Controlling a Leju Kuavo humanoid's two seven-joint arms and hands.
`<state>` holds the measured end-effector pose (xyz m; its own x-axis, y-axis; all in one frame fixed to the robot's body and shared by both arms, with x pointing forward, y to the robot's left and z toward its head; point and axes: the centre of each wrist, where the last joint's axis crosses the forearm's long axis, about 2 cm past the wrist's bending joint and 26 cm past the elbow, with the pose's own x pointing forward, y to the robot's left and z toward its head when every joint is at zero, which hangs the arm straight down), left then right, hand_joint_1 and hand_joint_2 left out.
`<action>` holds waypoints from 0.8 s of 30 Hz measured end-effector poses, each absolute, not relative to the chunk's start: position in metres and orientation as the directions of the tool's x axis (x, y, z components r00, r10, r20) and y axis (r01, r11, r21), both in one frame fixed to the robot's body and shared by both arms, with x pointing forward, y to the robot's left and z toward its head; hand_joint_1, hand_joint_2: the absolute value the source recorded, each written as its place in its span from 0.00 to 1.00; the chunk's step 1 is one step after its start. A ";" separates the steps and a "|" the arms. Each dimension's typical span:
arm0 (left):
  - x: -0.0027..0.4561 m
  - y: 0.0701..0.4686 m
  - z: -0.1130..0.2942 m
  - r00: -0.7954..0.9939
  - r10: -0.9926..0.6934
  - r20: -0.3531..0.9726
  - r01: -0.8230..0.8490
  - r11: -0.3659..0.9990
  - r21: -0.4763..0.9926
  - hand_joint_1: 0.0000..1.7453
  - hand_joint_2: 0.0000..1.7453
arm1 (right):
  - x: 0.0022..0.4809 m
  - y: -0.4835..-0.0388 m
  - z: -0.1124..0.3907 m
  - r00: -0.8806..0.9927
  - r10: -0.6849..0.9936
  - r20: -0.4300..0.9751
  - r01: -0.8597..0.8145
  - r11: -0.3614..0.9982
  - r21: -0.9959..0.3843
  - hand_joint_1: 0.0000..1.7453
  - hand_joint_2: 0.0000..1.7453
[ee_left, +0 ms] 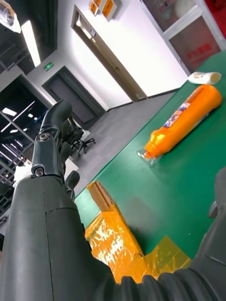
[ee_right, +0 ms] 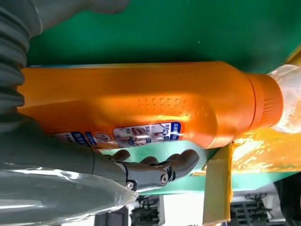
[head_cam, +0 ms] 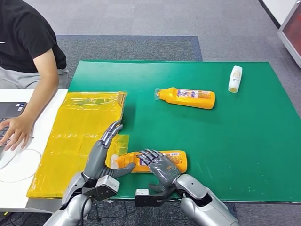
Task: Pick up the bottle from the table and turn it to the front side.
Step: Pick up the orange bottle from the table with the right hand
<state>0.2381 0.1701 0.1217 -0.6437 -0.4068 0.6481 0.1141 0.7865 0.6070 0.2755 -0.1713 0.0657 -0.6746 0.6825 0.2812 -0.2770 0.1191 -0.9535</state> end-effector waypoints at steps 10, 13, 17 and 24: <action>0.234 0.180 0.116 -0.633 -0.452 0.628 0.072 0.774 0.629 0.00 1.00 | 0.287 -0.189 0.061 -0.649 0.718 0.251 -0.294 0.068 -0.953 0.00 1.00; 0.232 0.183 0.114 -0.623 -0.463 0.631 0.059 0.776 0.628 0.00 1.00 | 0.286 -0.192 0.058 -0.646 0.725 0.237 -0.286 0.058 -0.957 0.00 1.00; 0.229 0.188 0.113 -0.609 -0.476 0.635 0.049 0.776 0.629 0.00 1.00 | 0.286 -0.196 0.056 -0.645 0.731 0.224 -0.281 0.046 -0.959 0.00 1.00; 0.222 0.193 0.109 -0.591 -0.492 0.639 0.041 0.773 0.633 0.00 1.00 | 0.290 -0.208 0.056 -0.630 0.760 0.159 -0.255 -0.009 -0.967 0.00 1.00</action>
<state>0.2221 0.1934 0.1090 -0.5911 -0.4920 0.6391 0.0407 0.7732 0.6329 0.2903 -0.2082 0.0562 -0.6302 0.7601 0.1586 -0.2547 -0.0094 -0.9670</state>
